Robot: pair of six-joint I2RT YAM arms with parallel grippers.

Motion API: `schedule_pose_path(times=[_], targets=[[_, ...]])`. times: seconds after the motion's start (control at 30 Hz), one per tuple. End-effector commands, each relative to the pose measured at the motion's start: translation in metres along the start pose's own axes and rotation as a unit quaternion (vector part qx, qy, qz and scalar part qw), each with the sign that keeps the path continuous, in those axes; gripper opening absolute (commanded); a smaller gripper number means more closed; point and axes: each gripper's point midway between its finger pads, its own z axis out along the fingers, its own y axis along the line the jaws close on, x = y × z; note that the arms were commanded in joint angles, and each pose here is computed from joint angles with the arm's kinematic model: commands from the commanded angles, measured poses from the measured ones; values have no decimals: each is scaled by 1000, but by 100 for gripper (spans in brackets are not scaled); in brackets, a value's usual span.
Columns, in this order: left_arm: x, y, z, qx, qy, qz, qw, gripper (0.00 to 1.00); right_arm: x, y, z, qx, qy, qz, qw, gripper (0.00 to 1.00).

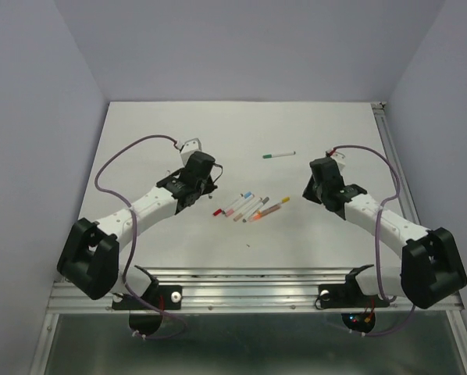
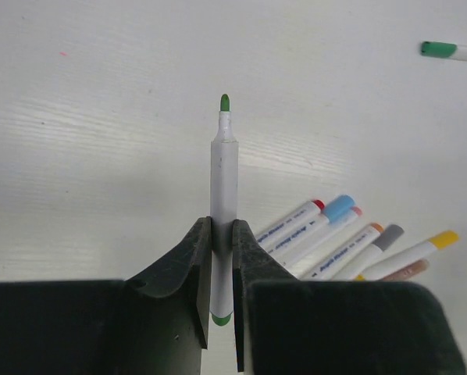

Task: Open the pen caps

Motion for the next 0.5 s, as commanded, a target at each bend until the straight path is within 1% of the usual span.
schedule_pose_path(times=[0.0,0.13,0.17,0.33,0.47], targets=[[-18,29,10,-73,-1,24,997,0,2,-23,17,53,3,-11,999,1],[-29,54,26,-113,3,25,993,0,8,-32,32,71,19,-14,997,2],[-30,59,28,-118,4,24,993,0,8,-34,34,75,21,-16,997,6],[-33,87,42,-153,17,22,988,0,15,-47,43,102,39,-18,994,9],[-30,102,50,-175,28,23,984,0,18,-56,43,120,43,-22,992,14]])
